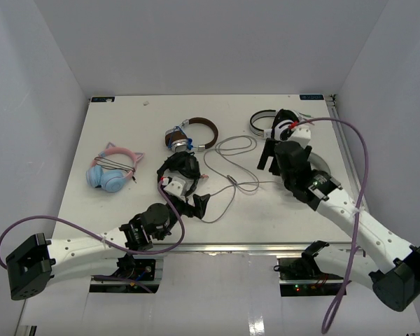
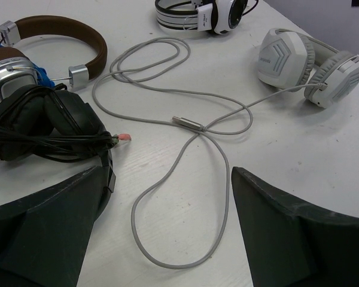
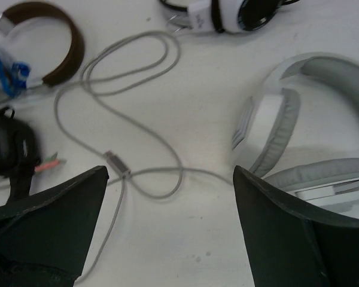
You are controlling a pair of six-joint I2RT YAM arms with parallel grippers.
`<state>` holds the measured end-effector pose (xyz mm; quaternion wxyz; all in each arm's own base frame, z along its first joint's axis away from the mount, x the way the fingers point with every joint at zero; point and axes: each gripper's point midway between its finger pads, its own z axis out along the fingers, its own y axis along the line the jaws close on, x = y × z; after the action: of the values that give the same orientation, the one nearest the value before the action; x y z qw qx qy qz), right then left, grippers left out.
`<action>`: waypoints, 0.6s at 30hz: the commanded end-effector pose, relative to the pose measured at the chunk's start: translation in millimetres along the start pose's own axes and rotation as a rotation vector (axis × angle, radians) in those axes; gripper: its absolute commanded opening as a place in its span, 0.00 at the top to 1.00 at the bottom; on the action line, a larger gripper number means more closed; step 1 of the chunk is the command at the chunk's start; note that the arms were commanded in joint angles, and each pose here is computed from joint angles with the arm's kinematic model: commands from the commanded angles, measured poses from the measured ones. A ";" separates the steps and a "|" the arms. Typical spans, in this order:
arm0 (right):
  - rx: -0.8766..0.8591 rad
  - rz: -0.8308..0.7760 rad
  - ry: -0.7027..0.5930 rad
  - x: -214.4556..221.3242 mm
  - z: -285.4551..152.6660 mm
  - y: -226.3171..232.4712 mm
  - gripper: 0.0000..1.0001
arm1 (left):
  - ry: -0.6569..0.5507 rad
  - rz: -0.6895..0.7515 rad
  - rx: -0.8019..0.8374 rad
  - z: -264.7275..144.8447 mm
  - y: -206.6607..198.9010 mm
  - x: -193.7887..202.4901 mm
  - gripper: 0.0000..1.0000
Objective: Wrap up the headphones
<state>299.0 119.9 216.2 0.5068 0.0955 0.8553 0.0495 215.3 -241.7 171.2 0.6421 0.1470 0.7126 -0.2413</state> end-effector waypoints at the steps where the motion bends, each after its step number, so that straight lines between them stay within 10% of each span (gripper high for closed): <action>1: 0.198 0.169 0.051 -4.1 9.0 -58.3 0.05 | -0.043 -0.025 -0.005 -3.0 1.0 -15.2 0.02; 18: 0.471 0.422 0.144 51.4 21.7 -157.2 0.12 | -0.046 -0.036 0.002 -4.1 -0.1 -17.3 0.02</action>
<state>277.1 -21.5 142.5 0.3988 0.3489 0.8465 -0.0510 214.4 -238.8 179.8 0.6486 0.1391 0.7059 -0.2484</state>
